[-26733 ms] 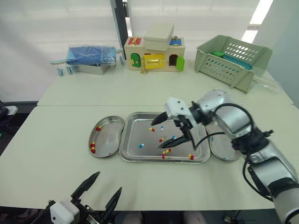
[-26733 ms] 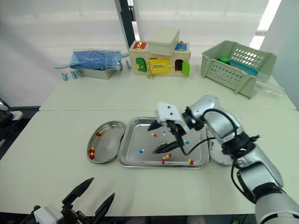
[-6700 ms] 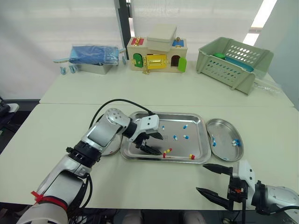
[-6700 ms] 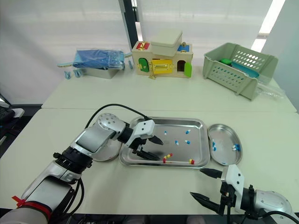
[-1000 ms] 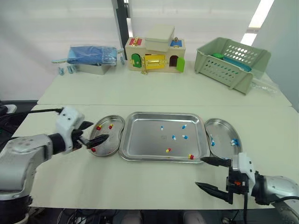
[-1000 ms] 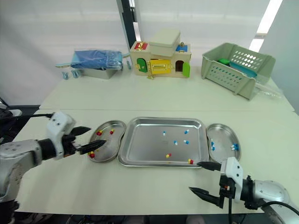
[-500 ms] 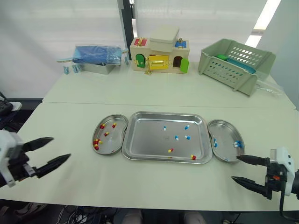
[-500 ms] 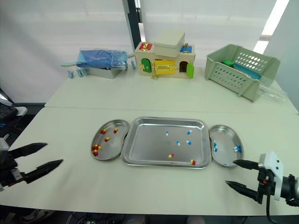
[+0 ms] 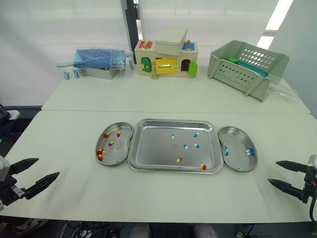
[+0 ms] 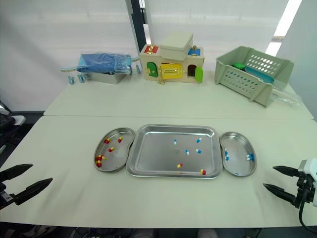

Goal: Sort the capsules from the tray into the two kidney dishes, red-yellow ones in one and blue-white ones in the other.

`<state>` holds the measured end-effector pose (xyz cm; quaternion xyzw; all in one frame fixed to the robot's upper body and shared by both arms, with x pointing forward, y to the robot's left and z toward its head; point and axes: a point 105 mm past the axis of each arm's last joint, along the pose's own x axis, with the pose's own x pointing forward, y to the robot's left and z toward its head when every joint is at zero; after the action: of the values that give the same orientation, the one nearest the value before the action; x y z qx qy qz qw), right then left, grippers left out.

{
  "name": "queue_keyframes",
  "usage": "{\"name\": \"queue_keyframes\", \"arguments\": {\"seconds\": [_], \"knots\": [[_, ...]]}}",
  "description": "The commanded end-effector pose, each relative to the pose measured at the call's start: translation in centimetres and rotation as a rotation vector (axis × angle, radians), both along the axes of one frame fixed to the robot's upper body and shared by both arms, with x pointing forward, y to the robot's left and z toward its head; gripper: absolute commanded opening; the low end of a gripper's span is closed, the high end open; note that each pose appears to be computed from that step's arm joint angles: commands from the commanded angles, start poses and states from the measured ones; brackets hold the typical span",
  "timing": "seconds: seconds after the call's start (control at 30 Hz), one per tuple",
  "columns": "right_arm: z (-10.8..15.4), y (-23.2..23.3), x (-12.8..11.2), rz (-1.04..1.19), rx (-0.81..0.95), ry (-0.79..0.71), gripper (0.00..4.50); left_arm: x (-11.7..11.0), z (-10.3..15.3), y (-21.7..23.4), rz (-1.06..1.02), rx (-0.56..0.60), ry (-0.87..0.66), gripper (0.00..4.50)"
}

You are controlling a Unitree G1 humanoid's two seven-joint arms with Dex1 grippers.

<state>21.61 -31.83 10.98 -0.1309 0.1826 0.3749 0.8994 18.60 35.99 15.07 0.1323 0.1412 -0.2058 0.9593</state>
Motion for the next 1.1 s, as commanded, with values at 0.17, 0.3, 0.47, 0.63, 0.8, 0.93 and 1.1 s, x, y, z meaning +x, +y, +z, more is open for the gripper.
{"name": "queue_keyframes", "arguments": {"seconds": [0.17,0.3,0.47,0.63,0.8,0.93,1.1], "knots": [[3.2,1.7,0.6,0.075,0.056,-0.045,4.50,-1.4,0.3,-3.5,-0.136,-0.004,-0.048,4.49],[5.7,3.9,1.5,0.152,0.136,-0.049,4.50,-2.8,-0.1,-7.4,-0.280,-0.070,-0.084,4.49],[6.8,7.3,2.1,0.247,0.182,-0.005,4.50,-4.1,-2.2,-11.0,-0.410,-0.118,-0.086,4.49],[7.9,11.8,2.7,0.302,0.260,0.052,4.50,-4.5,-3.6,-13.1,-0.445,-0.139,-0.191,4.49],[7.8,16.3,4.6,0.248,0.256,-0.030,4.50,-4.7,-4.5,-14.6,-0.385,-0.203,-0.281,4.49],[6.7,18.7,6.1,0.179,0.184,-0.074,4.50,-4.8,-4.7,-15.6,-0.339,-0.243,-0.328,4.49],[5.7,23.2,8.5,0.105,0.155,-0.119,4.50,-4.9,-5.6,-16.6,-0.271,-0.298,-0.334,4.49]]}}
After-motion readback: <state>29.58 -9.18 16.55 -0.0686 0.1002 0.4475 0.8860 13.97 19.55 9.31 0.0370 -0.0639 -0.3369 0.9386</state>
